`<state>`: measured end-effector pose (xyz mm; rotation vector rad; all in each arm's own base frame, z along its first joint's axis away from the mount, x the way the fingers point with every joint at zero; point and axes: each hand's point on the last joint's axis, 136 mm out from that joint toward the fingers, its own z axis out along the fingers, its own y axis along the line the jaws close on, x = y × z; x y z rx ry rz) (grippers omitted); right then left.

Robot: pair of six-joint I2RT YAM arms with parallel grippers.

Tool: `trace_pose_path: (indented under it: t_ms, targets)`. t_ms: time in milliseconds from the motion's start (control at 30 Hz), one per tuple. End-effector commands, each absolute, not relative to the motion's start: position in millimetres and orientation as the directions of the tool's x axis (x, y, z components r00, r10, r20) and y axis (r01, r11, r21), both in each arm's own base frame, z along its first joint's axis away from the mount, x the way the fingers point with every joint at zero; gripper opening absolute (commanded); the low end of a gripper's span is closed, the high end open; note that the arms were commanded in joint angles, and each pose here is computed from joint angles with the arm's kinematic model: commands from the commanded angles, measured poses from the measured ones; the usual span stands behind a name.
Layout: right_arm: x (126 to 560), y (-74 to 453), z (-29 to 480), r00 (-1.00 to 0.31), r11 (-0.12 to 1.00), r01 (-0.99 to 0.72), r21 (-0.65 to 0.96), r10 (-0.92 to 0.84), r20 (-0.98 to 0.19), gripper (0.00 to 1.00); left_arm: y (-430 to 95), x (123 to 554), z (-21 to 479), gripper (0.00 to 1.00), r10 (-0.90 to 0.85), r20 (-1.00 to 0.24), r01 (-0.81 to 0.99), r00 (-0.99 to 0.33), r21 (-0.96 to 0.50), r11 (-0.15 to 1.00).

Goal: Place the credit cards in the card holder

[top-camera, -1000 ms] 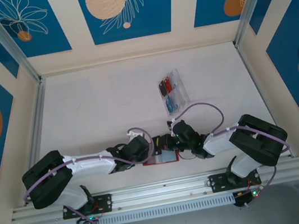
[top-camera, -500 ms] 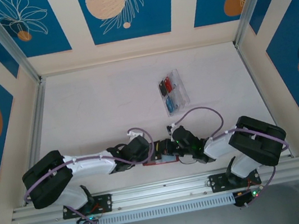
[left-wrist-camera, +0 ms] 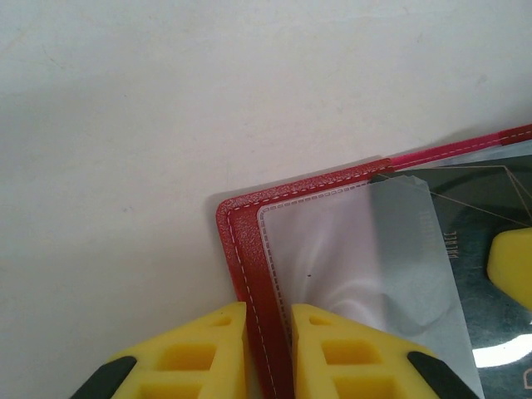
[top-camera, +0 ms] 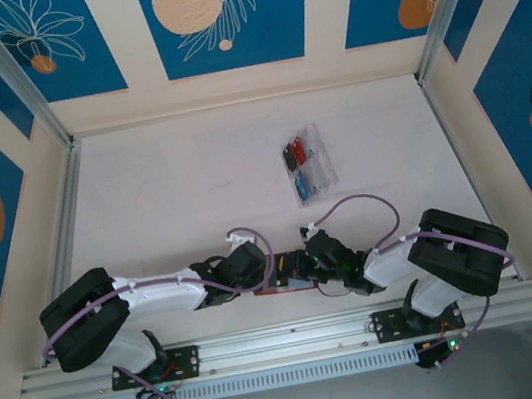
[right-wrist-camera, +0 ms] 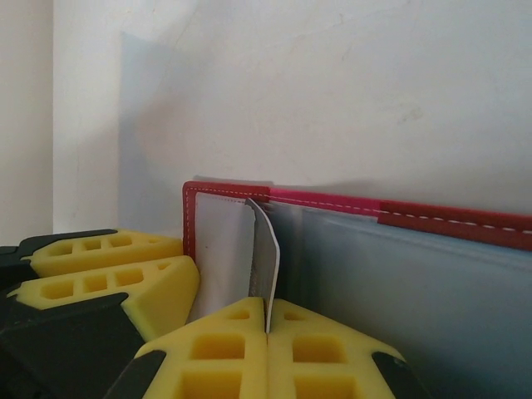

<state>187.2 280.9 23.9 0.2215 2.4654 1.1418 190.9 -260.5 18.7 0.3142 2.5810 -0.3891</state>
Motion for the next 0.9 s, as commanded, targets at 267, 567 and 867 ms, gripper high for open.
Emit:
trace_pose_path:
  t_ms: [267,567,867]
  targets:
    - [152.7,236.9,-35.2,-0.929,0.802,0.102,0.588,0.288,-0.231,0.0,-247.4,166.0,-10.7,0.17,0.232,-0.41,0.319,-0.882,-0.159,0.934]
    - [145.1,239.5,-38.0,-0.948,0.814,0.061,0.577,0.227,-0.221,0.0,-247.1,165.4,-11.1,0.17,0.235,-0.409,0.322,-0.882,-0.159,0.933]
    - [138.9,241.3,-45.5,-0.961,0.818,0.044,0.574,0.191,-0.2,0.0,-247.0,165.2,-12.8,0.17,0.242,-0.406,0.327,-0.881,-0.155,0.932]
